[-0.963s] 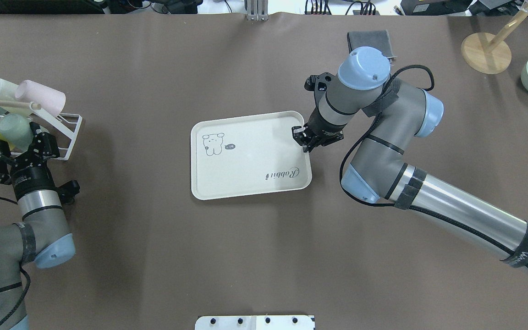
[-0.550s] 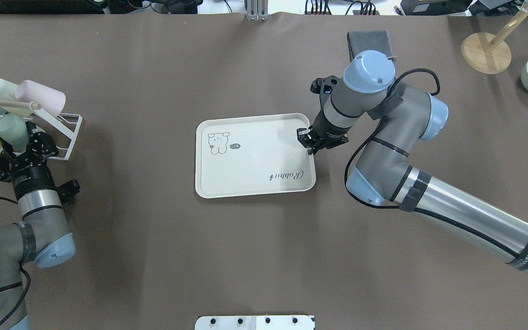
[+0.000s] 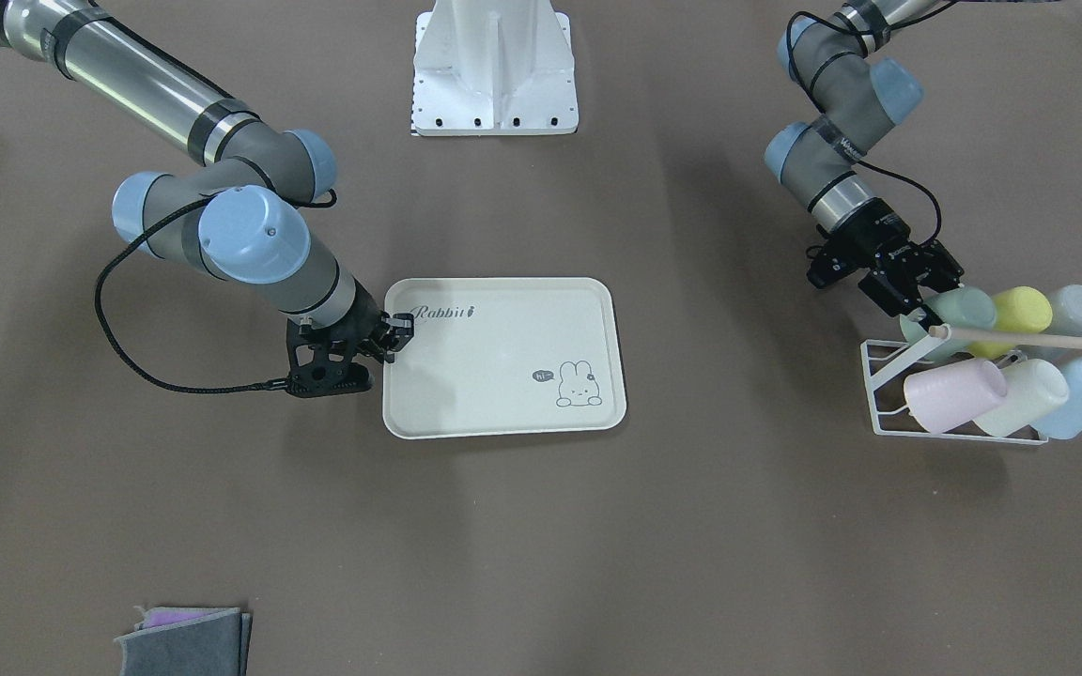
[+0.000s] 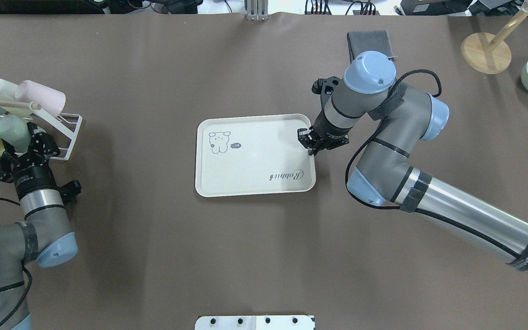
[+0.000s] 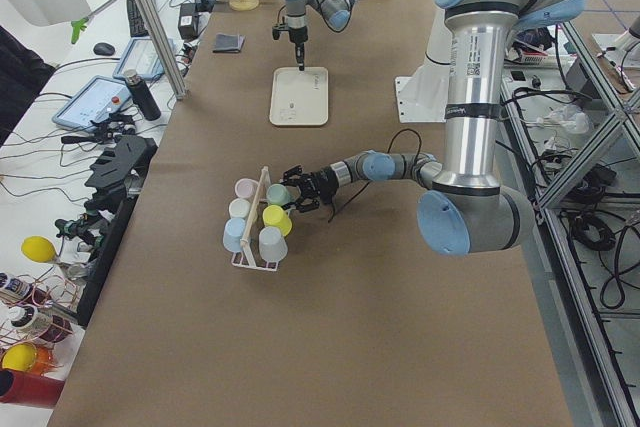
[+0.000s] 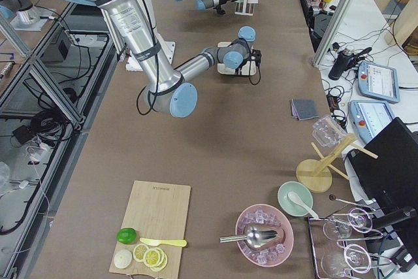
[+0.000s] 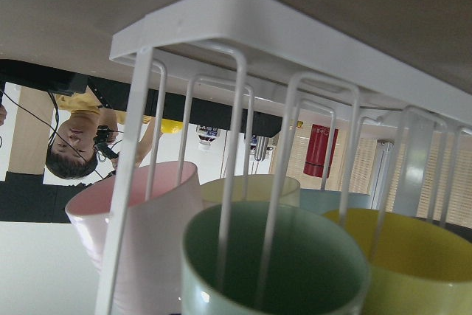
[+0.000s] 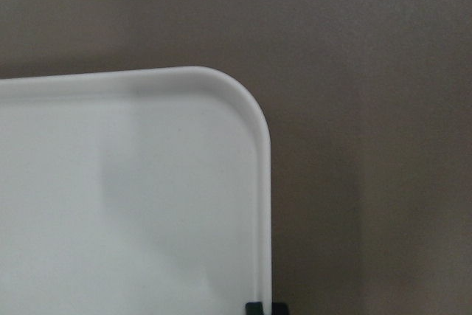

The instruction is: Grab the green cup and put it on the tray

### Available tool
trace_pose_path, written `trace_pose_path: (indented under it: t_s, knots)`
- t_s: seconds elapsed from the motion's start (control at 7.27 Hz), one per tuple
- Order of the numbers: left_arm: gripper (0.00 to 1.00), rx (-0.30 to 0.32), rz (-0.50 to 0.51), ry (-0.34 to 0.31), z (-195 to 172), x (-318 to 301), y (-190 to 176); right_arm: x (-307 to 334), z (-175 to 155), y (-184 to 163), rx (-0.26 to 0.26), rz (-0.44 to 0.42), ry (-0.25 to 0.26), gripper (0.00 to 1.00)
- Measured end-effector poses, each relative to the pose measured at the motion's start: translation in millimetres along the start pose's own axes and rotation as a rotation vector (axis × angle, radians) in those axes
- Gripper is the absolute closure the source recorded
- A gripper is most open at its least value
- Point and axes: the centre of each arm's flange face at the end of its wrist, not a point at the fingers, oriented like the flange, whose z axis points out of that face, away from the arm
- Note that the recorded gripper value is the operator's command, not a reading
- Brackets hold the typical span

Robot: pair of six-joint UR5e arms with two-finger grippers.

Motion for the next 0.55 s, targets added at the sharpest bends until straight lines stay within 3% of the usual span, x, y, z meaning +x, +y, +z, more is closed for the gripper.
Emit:
trace_pose_path:
  t_s: [0.14,0.28,0.41,0.55]
  knots:
    - [1.0,0.017,0.02,-0.005,-1.7,-4.7,1.2,-0.1,-0.1,0.0,0.0,0.005,0.0,0.96]
    - [1.0,0.036,0.044,-0.02,-4.2,-11.4,3.3,0.0,-0.1,-0.1,0.0,0.008,0.0,0.66]
    - [1.0,0.052,0.06,-0.036,-6.8,-17.5,5.8,0.4,-0.1,-0.2,0.0,0.01,0.001,0.53]
    - [1.0,0.063,0.066,-0.046,-8.7,-21.4,8.1,1.2,0.2,-0.3,-0.002,0.013,0.003,0.01]
